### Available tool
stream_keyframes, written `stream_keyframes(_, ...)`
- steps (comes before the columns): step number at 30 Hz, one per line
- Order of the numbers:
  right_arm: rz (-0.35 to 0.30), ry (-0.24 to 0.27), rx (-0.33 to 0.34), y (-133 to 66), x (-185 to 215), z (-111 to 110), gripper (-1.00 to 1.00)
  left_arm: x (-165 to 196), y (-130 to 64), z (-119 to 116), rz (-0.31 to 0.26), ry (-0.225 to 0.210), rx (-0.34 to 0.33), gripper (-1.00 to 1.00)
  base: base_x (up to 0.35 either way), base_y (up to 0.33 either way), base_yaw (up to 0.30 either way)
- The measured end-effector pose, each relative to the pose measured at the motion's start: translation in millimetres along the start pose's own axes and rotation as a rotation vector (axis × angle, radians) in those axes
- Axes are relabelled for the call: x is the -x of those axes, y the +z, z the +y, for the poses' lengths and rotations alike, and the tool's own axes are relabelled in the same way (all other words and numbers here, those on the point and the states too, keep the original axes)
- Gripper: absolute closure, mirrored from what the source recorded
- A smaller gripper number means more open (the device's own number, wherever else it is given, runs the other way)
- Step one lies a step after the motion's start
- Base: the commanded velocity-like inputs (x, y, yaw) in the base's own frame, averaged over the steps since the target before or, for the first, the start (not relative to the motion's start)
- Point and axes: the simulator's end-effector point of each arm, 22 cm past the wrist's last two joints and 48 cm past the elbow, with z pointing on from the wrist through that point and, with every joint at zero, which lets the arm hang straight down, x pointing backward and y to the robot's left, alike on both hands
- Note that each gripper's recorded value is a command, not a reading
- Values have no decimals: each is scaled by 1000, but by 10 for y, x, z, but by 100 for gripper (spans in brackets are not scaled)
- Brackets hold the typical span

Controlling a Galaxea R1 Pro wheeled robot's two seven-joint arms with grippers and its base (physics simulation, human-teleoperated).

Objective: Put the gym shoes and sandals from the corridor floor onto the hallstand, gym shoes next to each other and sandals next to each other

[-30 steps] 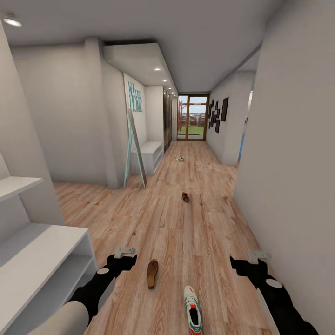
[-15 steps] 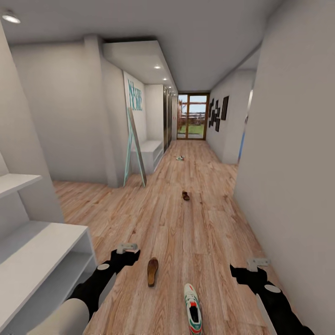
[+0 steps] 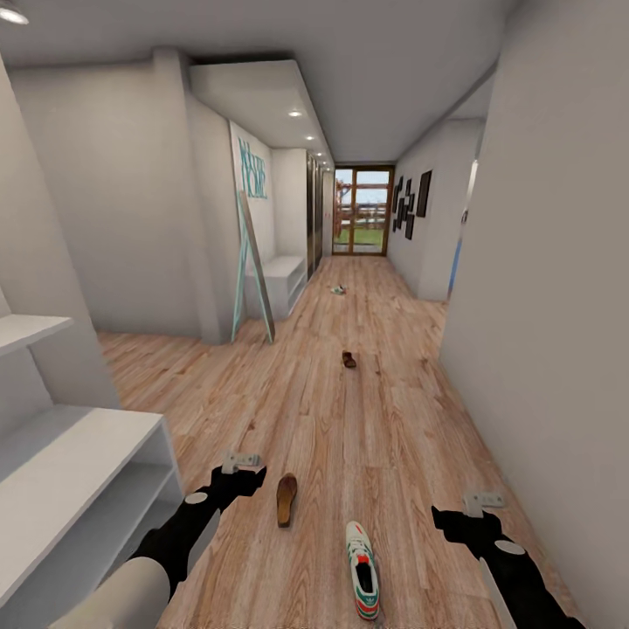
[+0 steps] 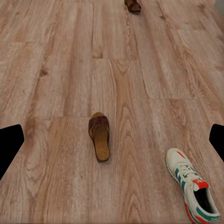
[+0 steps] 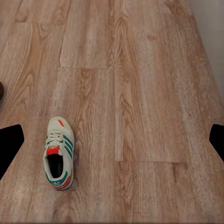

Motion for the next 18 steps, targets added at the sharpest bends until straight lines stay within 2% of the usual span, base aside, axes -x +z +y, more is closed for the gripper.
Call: stream_keyframes(18, 28, -3, 0, 233, -424, 22, -100, -469, 190, 7, 27, -5, -3, -100, 0, 0, 0)
